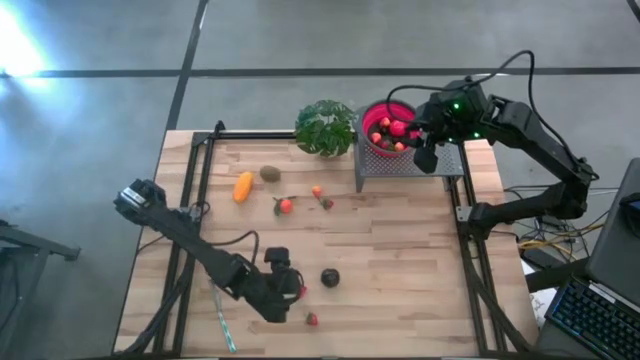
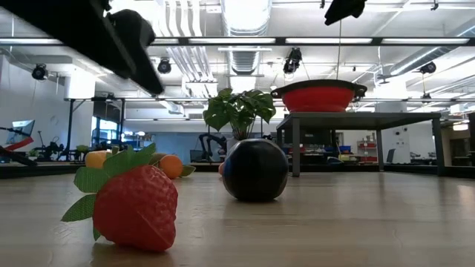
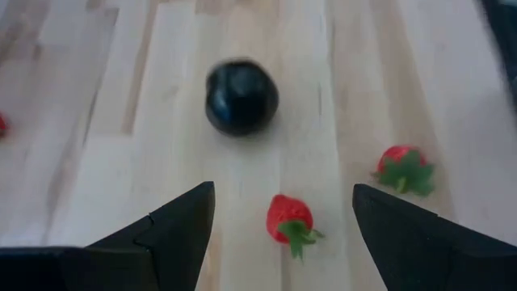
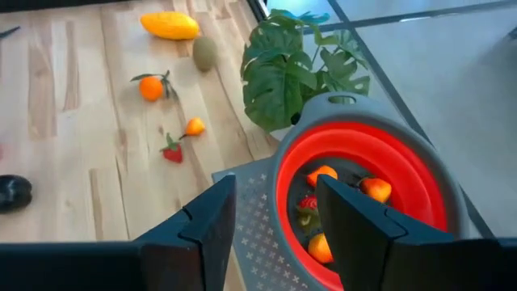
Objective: Pick & Place Fruit
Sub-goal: Put the strawberry into the red strainer bowl on the shelf
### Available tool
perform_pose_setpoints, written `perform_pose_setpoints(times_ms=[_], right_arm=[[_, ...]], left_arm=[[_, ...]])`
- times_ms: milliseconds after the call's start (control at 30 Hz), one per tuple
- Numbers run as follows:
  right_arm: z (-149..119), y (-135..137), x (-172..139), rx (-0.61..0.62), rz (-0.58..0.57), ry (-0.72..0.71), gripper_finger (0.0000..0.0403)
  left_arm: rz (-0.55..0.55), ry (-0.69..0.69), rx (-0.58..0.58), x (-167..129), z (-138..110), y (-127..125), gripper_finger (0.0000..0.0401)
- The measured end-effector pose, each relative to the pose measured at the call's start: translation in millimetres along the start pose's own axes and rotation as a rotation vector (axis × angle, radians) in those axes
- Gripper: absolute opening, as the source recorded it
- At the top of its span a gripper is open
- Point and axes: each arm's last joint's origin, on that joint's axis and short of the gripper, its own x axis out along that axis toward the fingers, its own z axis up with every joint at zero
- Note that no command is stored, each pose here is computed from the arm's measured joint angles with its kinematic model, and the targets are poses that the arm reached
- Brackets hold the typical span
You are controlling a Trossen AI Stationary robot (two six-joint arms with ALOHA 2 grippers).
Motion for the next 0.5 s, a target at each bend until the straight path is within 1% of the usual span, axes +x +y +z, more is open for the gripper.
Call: perform_pose_setpoints(times_ms=[167, 500], right_arm=[[-0.2, -0.7, -0.4, -0.004, -0.026, 0.004, 0.0173], [0.0, -0.8, -0.4, -0.007, -0.026, 0.001, 0.0156]], left_arm=[[0.008, 0.040, -0.010, 16.6, -9.2, -5.3, 0.0298], [0.007, 0.070, -0.029, 44.2, -21.2, -14.8, 0.0298]])
